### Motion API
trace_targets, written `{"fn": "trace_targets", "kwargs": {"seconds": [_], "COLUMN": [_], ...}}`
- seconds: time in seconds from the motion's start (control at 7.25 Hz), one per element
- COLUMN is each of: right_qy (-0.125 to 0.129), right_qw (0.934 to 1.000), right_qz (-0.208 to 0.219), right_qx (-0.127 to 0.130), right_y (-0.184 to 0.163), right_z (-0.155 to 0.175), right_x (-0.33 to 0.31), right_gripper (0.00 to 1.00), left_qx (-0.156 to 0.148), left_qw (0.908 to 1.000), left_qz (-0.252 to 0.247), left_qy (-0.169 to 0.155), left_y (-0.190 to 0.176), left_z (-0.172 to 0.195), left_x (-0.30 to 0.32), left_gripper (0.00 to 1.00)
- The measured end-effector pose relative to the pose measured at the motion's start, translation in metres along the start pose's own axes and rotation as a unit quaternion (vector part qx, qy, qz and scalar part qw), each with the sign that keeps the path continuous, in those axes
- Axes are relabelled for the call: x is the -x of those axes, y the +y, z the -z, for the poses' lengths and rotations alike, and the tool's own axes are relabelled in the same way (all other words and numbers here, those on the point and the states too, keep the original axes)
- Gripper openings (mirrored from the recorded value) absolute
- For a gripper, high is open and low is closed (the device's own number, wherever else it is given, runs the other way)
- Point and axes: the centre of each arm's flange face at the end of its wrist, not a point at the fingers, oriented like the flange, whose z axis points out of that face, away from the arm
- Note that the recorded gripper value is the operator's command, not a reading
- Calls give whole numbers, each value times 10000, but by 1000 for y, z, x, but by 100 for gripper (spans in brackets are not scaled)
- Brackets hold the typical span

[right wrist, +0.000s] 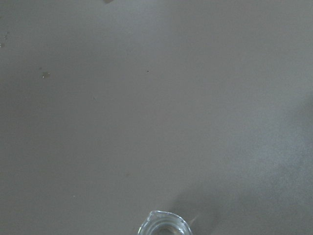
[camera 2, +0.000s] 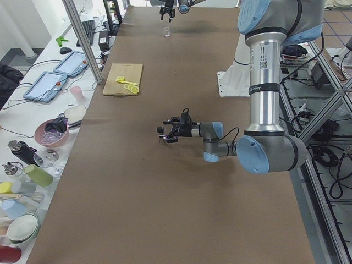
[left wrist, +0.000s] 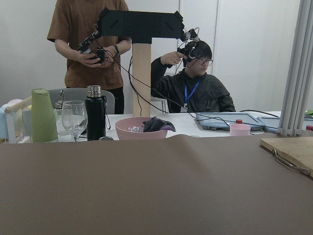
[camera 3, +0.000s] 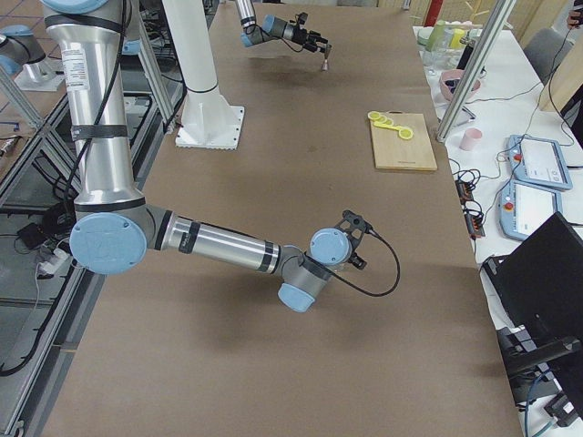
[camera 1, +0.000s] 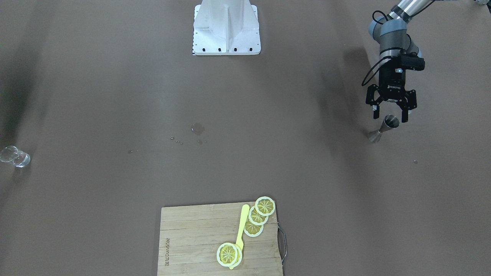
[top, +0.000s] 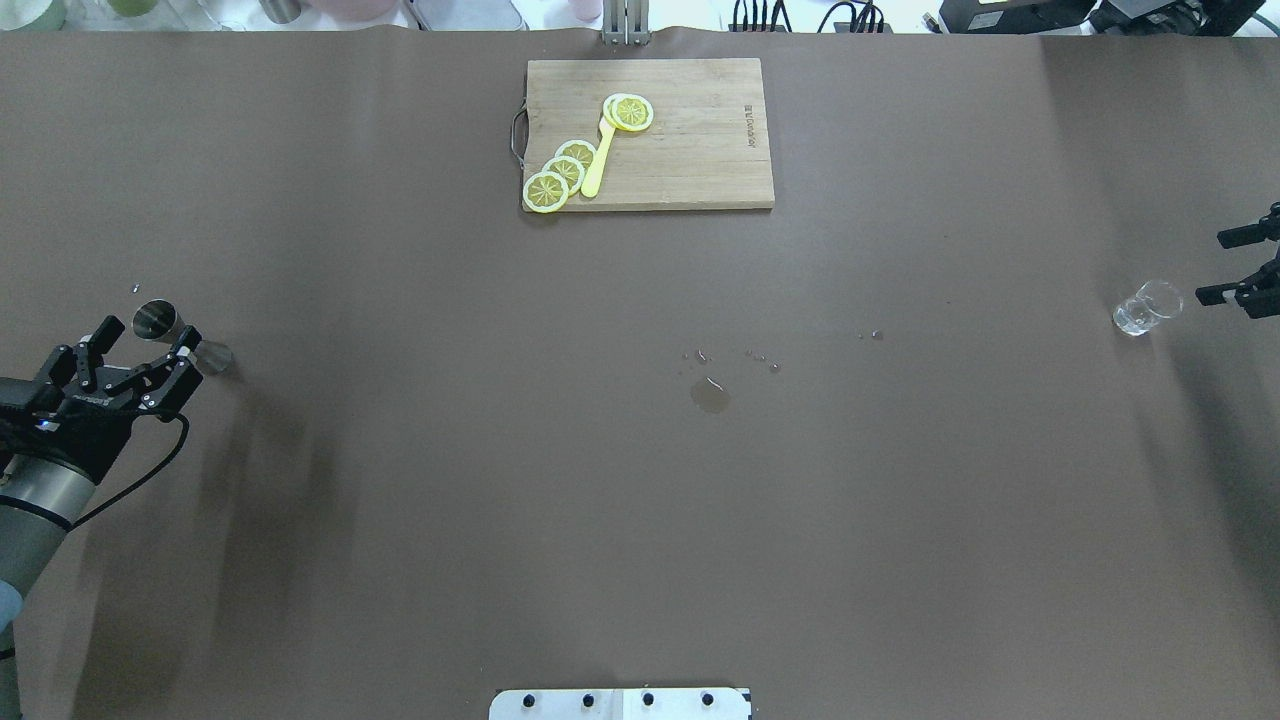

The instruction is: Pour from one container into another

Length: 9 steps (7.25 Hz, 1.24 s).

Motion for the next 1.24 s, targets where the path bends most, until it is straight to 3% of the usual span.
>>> {"fn": "trace_targets", "kwargs": {"seconds": [0.83,1.24], "right_qy": [155,123], "right_qw": [9995,9996], "right_qz": [159,255], "right_qx": [210,-7], "right_y": [-1,27], "right_z": [-45,-46], "right_x": [2,4], "right_gripper": [100,100], "left_qx": [67,80], "left_qw": [9999,9999], "left_qz": [30,-10], "left_qy": [-75,-124], "left_y": [23,29], "left_z": [9,7], "left_x": [4,3], "left_gripper": [97,97]}}
